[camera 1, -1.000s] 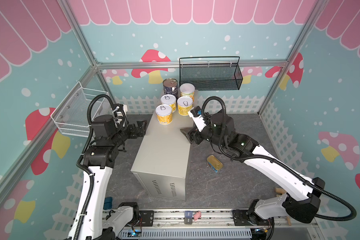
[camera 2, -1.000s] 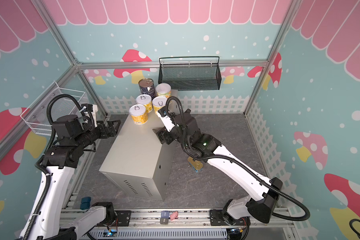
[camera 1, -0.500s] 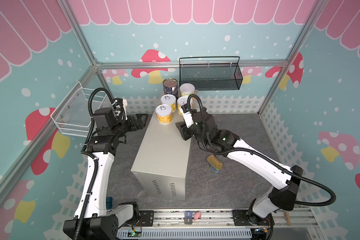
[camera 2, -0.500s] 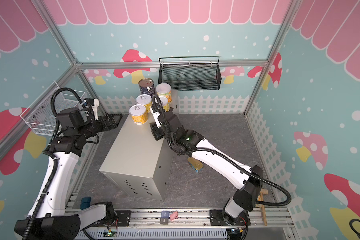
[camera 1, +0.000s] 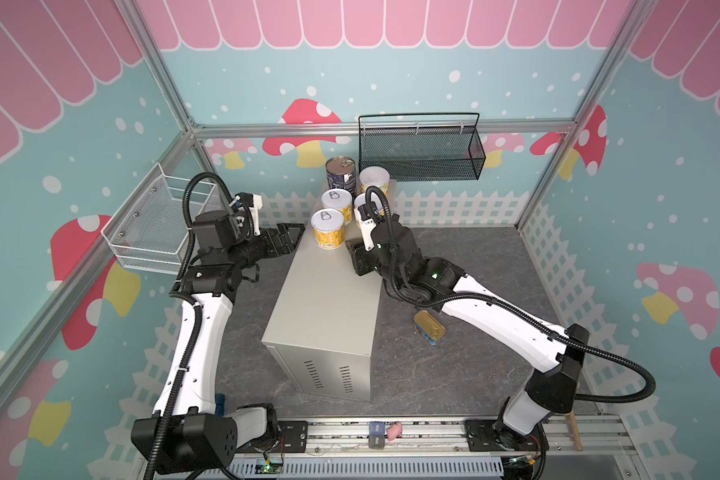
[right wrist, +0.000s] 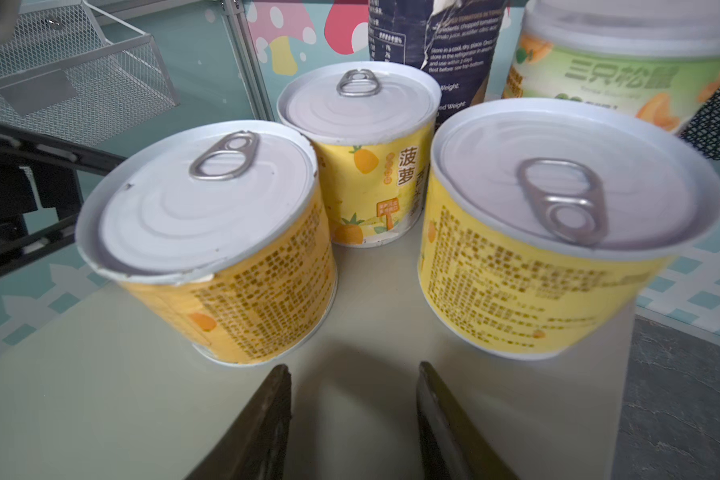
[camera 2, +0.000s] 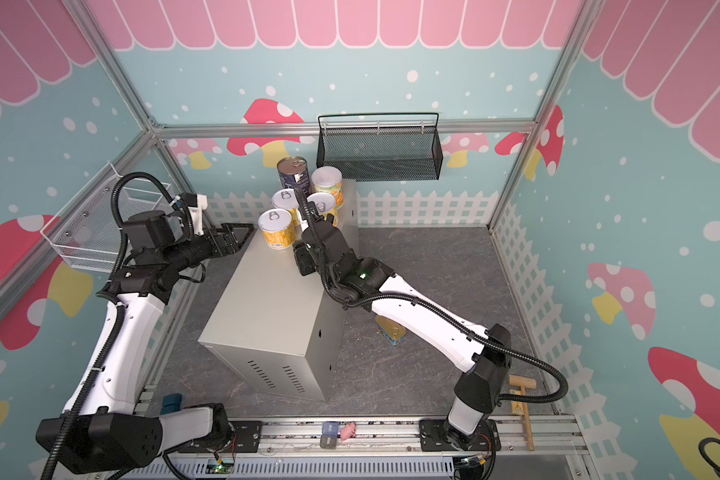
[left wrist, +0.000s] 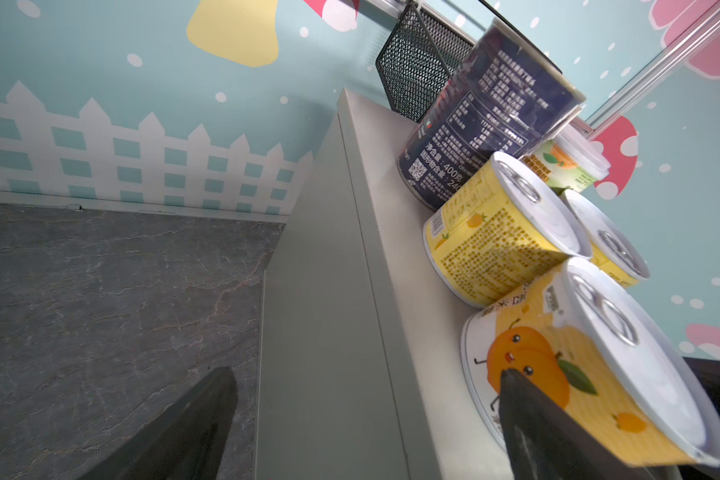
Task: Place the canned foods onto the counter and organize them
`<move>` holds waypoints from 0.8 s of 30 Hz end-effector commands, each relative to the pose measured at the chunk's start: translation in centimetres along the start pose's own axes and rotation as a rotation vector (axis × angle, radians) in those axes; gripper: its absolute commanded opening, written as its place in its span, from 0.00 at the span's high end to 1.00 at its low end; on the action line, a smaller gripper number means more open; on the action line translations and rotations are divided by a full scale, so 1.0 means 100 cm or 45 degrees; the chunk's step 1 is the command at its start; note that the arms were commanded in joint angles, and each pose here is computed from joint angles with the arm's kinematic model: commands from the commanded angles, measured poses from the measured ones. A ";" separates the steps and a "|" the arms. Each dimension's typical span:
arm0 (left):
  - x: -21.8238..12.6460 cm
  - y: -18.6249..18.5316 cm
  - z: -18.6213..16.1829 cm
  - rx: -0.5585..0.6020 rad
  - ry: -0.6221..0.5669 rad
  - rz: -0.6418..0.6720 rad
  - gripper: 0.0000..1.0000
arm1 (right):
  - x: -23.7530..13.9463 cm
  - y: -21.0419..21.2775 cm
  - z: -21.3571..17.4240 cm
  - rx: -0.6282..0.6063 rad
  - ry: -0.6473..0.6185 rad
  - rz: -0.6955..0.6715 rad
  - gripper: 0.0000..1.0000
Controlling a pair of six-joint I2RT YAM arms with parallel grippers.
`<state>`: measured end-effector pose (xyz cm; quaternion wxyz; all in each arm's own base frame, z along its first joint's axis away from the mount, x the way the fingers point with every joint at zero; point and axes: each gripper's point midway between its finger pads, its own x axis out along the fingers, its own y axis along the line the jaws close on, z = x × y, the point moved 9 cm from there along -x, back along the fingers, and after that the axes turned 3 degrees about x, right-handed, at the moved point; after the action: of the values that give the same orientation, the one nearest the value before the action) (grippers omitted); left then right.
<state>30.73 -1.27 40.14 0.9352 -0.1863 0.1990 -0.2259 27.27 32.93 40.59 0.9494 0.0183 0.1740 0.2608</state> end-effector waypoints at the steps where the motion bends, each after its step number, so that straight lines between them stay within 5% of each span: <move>1: 0.004 0.000 0.000 -0.015 0.000 -0.063 0.01 | -0.001 -0.004 -0.010 0.024 0.070 -0.058 0.42; 16: 0.015 -0.007 -0.007 -0.004 0.047 -0.098 0.01 | -0.023 -0.019 -0.009 0.029 0.051 -0.147 0.19; 24: 0.017 -0.008 -0.010 -0.002 0.057 -0.094 0.01 | -0.032 -0.024 -0.010 0.023 0.047 -0.171 0.17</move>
<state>31.33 -2.72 39.60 0.9238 -0.1908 0.2092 -0.2577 25.89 29.80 40.65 0.9595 0.0113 0.1870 0.2103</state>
